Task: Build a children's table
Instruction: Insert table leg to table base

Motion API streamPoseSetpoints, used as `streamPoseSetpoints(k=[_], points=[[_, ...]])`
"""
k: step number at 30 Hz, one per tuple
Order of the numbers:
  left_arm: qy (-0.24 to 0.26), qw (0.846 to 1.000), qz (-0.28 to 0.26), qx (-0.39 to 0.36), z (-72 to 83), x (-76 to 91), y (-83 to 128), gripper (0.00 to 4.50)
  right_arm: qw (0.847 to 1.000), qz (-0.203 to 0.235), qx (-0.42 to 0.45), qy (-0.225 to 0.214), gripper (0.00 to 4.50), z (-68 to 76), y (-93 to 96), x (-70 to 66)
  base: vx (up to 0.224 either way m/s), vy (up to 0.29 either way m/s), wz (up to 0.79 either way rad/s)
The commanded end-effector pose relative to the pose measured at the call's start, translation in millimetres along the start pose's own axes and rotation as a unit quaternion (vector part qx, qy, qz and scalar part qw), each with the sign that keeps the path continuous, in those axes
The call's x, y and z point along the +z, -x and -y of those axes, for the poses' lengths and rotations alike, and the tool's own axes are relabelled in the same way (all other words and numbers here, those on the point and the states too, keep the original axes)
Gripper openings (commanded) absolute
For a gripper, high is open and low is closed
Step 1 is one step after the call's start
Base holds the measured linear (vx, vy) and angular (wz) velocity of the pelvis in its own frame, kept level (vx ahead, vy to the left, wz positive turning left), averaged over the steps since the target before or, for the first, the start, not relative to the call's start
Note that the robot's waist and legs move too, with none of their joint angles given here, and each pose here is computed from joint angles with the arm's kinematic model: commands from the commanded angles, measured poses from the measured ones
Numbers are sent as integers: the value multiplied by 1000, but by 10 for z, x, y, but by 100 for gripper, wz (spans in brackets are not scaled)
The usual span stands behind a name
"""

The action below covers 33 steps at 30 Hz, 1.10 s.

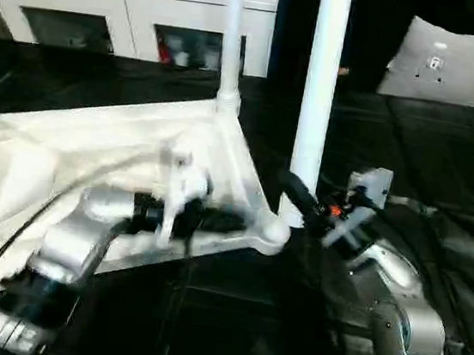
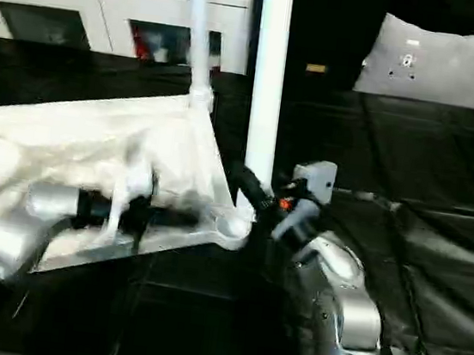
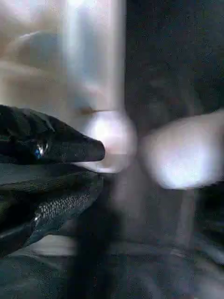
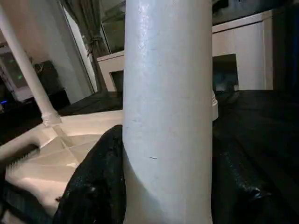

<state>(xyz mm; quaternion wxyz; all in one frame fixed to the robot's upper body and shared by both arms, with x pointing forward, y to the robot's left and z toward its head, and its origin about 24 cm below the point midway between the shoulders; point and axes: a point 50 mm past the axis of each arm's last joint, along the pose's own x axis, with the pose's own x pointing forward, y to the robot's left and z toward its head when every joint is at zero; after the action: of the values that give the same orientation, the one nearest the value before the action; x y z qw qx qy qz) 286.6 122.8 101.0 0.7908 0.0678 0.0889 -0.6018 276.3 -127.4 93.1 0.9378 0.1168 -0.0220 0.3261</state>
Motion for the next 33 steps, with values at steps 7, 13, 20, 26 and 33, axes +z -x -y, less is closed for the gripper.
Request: streamPoseSetpoints(k=[7, 13, 20, 26, 33], points=[[12, 981, -1, 195, -457, 180, -45, 126, 999, -18, 20, 23, 191, -141, 10, -37, 0, 0, 0], [38, 965, 127, 228, -570, 831, -362, 133, 998, -46, 35, 41, 191, -207, -14, -132, 0, 0, 0], [15, 986, 158, 49, -42, 1064, -570, 135, 996, -71, 3, 56, 191, -111, 24, -182, 0, 0, 0], [0, 991, 129, 32, 91, 1013, -617, 135, 995, -76, -5, 62, 191, -74, 15, -180, 0, 0, 0], [-17, 984, 67, 166, -280, 690, -231, 163, 995, -68, -27, 61, 191, -12, 48, -137, 0, 0, 0]])
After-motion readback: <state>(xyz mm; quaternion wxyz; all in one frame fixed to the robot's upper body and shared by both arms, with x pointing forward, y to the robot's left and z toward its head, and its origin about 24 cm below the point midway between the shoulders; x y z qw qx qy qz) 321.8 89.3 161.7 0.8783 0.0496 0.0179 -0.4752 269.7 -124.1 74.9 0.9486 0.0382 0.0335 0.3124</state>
